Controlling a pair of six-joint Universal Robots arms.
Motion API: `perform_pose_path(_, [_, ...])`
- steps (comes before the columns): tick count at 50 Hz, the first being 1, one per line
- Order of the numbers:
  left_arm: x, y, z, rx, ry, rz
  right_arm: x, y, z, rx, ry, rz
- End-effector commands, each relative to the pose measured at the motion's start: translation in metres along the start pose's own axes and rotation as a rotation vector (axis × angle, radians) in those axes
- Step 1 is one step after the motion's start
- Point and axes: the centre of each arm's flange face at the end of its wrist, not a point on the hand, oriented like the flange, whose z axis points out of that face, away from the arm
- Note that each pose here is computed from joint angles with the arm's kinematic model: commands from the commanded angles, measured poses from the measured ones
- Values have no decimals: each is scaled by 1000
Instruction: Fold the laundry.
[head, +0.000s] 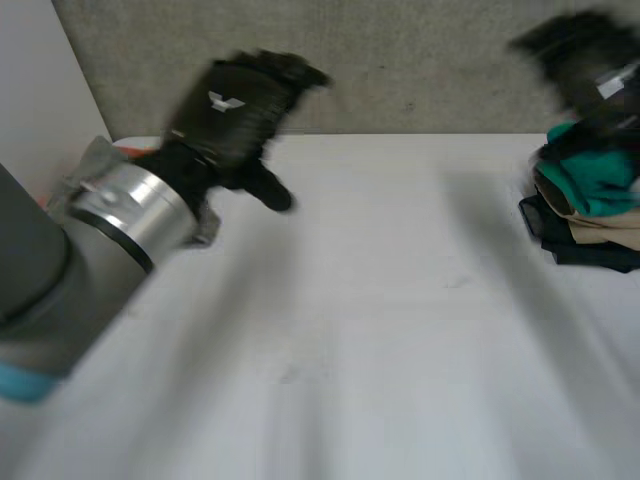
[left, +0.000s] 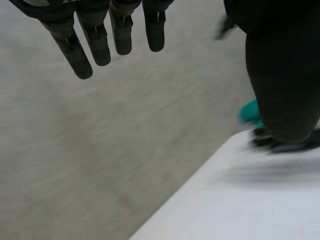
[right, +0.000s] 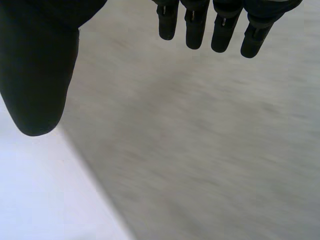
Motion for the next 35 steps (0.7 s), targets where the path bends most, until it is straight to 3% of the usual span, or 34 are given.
perform_pose_path(1, [-115, 57, 20, -107, -270, 85, -74, 18, -33, -191, -183, 108])
perform_pose_path(2, [-145, 83, 26, -159, -320, 145, -80, 26, -39, -252, -194, 93])
perform_pose_path(7, [-198, 156, 39, -292, -344, 321, -94, 59, -54, -428, -217, -1])
perform_pose_path(13, [-219, 224, 49, -369, -276, 460, -98, 71, -64, -486, -220, -24])
perform_pose_path(21, [-237, 276, 65, -330, -295, 487, -105, 78, -74, -517, -235, -6])
perform_pose_path(29, [-237, 275, 76, -271, -319, 528, -105, 79, -75, -521, -228, -6])
perform_pose_path(33, [-212, 230, 85, -218, -313, 521, -103, 77, -74, -512, -218, -13])
perform_pose_path(35, [-193, 186, 86, -152, -313, 479, -101, 75, -73, -505, -213, -18])
